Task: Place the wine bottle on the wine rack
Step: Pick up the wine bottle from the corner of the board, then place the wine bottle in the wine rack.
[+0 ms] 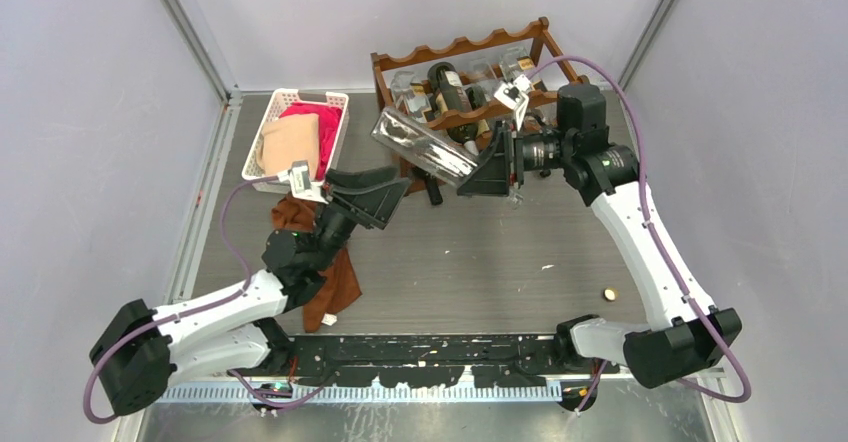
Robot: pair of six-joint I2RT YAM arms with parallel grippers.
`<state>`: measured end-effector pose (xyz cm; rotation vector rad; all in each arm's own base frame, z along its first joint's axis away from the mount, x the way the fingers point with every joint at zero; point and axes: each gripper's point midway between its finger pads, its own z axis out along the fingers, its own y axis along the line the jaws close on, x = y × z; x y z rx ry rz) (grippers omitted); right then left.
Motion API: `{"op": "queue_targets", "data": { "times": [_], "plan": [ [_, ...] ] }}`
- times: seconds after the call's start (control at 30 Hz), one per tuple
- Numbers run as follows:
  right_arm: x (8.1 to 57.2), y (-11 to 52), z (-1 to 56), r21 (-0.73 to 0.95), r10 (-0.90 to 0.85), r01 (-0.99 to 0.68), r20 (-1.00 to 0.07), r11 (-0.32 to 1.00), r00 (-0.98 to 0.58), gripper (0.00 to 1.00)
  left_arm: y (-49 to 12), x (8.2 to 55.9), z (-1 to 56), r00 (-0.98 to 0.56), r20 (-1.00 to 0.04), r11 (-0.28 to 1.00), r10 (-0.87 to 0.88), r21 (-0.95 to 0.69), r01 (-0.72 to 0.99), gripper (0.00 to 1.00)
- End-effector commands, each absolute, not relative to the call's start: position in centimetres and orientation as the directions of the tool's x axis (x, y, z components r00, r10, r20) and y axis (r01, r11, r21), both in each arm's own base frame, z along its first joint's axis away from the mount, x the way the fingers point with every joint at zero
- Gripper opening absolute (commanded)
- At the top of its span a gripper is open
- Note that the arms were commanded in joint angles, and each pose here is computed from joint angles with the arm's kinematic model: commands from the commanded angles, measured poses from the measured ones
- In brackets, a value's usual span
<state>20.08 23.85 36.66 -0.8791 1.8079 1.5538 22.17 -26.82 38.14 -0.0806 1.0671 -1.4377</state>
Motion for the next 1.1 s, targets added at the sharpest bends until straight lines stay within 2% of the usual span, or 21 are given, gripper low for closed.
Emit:
{"op": "queue_targets", "data": {
  "times": [0.0, 0.1, 0.23, 0.33, 0.47, 0.73, 1.07],
  "plan": [
    [21.8, 22.6, 39.7, 0.477, -0.039, -0.872, -0.875, 0.113, -0.483, 0.01, -26.3, 21.1, 37.4, -0.205, -0.623, 0.279, -0.755, -0.587, 0.76, 0.87],
    [23.6, 21.6, 39.8, 0.463, -0.012, -0.87, -0.882, 0.171, -0.472, 0.01, -26.2, 20.4, 36.5, -0.216, -0.698, 0.334, -0.683, -0.562, 0.757, 0.88],
    [27.0, 19.7, 40.0, 0.431, 0.025, -0.856, -0.896, 0.285, -0.443, 0.01, -25.9, 20.5, 32.8, -0.263, -0.809, 0.475, -0.526, -0.536, 0.698, 0.88],
    [30.0, 18.1, 40.0, 0.387, 0.029, -0.835, -0.912, 0.392, -0.409, 0.01, -25.3, 20.6, 30.3, -0.299, -0.845, 0.55, -0.443, -0.52, 0.654, 0.87],
    [34.0, 15.6, 39.6, 0.31, -0.003, -0.779, -0.929, 0.545, -0.371, 0.01, -24.8, 20.5, 28.0, -0.334, -0.855, 0.589, -0.396, -0.516, 0.622, 0.87],
    [42.0, 11.2, 40.3, 0.178, -0.029, -0.651, -0.955, 0.738, -0.294, 0.01, -23.1, 20.3, 26.9, -0.302, -0.868, 0.634, -0.394, -0.495, 0.595, 0.87],
    [49.4, 6.6, 39.1, 0.085, -0.06, -0.49, -0.96, 0.868, -0.272, 0.01, -21.2, 19.9, 26.1, -0.274, -0.873, 0.664, -0.405, -0.486, 0.568, 0.87]
  ]
}}
